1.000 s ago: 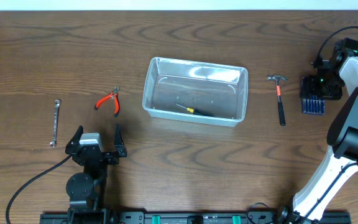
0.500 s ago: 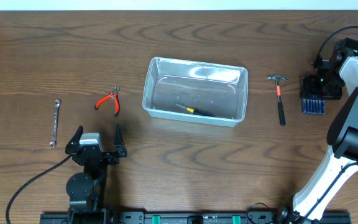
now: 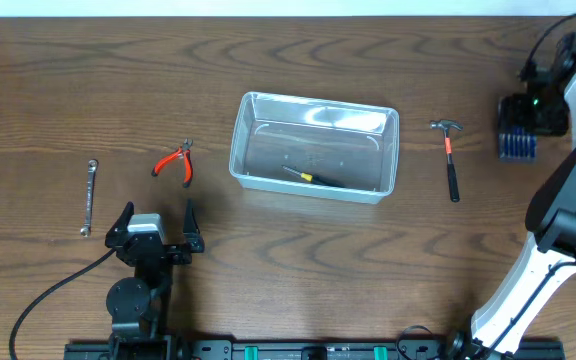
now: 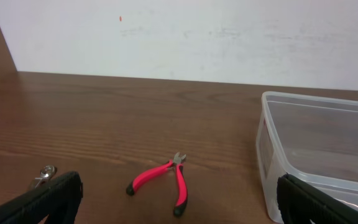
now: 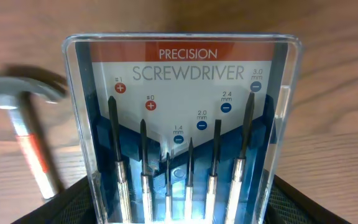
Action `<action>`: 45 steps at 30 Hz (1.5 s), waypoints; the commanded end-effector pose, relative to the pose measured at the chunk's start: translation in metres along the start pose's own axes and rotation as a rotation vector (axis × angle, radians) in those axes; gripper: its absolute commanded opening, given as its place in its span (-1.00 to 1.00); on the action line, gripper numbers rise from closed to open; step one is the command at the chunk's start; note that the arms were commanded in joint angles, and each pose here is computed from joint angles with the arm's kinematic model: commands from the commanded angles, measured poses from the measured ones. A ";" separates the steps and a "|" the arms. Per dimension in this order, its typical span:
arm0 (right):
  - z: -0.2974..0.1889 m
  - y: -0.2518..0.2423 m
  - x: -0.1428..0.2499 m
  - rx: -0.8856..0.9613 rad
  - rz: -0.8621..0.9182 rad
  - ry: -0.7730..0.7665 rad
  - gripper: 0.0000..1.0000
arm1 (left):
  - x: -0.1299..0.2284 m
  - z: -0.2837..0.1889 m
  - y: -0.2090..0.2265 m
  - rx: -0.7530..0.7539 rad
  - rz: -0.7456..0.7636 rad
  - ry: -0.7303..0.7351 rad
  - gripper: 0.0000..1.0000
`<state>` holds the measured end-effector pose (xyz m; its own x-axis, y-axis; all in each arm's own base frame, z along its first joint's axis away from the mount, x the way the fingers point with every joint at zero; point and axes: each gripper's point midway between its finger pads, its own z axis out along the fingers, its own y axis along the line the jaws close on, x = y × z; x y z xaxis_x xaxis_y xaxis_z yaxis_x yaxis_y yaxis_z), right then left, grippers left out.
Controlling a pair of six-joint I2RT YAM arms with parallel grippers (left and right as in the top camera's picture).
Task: Pack container
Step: 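Lift the screwdriver set case and carry it left toward the container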
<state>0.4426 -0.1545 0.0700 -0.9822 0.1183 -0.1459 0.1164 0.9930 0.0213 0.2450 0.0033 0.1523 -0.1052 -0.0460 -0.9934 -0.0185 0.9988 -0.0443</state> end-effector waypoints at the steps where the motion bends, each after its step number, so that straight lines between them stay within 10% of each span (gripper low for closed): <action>1: -0.023 0.016 -0.020 -0.068 -0.003 -0.069 -0.94 | 0.015 0.001 0.000 0.001 -0.006 0.048 0.96; 18: -0.146 0.185 -0.052 -0.148 -0.496 -0.279 -0.98 | 0.015 0.001 0.000 0.001 -0.006 0.048 0.96; 45: -0.119 0.390 0.058 -0.289 -1.169 -0.150 -0.98 | 0.015 0.001 0.000 0.001 -0.006 0.048 0.96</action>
<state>0.4191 0.2386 0.1926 -0.4584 -0.8192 -0.3446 -0.8743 0.4854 0.0091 0.2450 0.0033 0.1523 -0.1052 -0.0460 -0.9934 -0.0185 0.9988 -0.0443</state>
